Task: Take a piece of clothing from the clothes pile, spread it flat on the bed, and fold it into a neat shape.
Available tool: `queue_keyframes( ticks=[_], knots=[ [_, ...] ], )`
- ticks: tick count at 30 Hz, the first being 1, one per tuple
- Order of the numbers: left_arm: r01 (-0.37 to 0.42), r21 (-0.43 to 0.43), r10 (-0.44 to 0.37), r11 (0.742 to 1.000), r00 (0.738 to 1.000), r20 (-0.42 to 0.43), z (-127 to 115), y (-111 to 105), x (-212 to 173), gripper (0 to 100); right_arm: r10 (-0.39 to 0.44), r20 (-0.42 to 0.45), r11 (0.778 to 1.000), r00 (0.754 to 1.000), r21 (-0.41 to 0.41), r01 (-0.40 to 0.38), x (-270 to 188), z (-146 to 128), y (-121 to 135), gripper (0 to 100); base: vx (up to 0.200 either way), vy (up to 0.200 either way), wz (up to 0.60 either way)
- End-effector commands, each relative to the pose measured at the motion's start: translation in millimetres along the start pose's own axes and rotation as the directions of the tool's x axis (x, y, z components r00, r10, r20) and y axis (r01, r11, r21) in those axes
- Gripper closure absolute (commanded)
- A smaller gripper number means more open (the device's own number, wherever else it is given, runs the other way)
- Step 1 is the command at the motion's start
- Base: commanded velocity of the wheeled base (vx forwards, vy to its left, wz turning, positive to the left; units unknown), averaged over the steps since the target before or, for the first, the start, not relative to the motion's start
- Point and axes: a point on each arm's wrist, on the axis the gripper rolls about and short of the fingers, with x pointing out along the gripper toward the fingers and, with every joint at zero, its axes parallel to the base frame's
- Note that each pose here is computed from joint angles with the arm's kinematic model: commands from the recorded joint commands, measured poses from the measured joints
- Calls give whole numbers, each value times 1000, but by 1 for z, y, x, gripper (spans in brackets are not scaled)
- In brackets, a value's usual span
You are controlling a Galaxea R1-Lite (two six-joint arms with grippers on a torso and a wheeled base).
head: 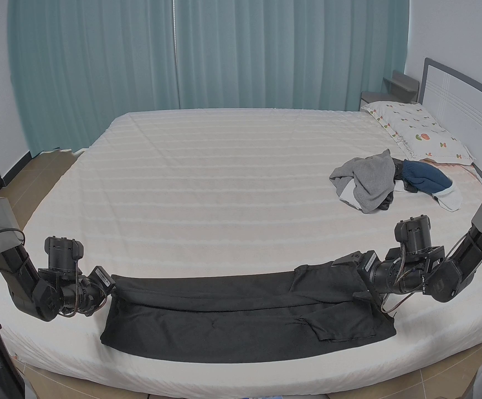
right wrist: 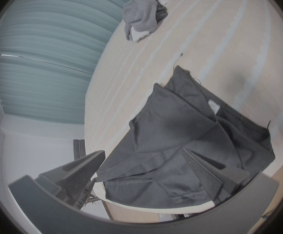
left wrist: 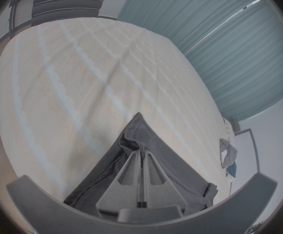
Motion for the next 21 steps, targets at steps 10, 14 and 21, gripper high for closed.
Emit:
queue_keyframes(
  ticks=[10, 14, 21],
  knots=[
    [39, -28, -38, 999, 999, 35, 2, -4, -3, 100, -76, -12, 997, 997, 21, 76, 28, -12, -5, 0, 0, 0, 0],
    [40, -26, -39, 999, 999, 33, 2, -4, -3, 100, -106, 16, 994, 994, 21, 106, 38, -13, -9, 0, 0, 0, 0],
    [38, -26, -37, 999, 999, 33, 2, -4, -2, 100, -115, 40, 992, 993, 55, 113, 45, -10, -9, 0, 0, 0, 0]
  ],
)
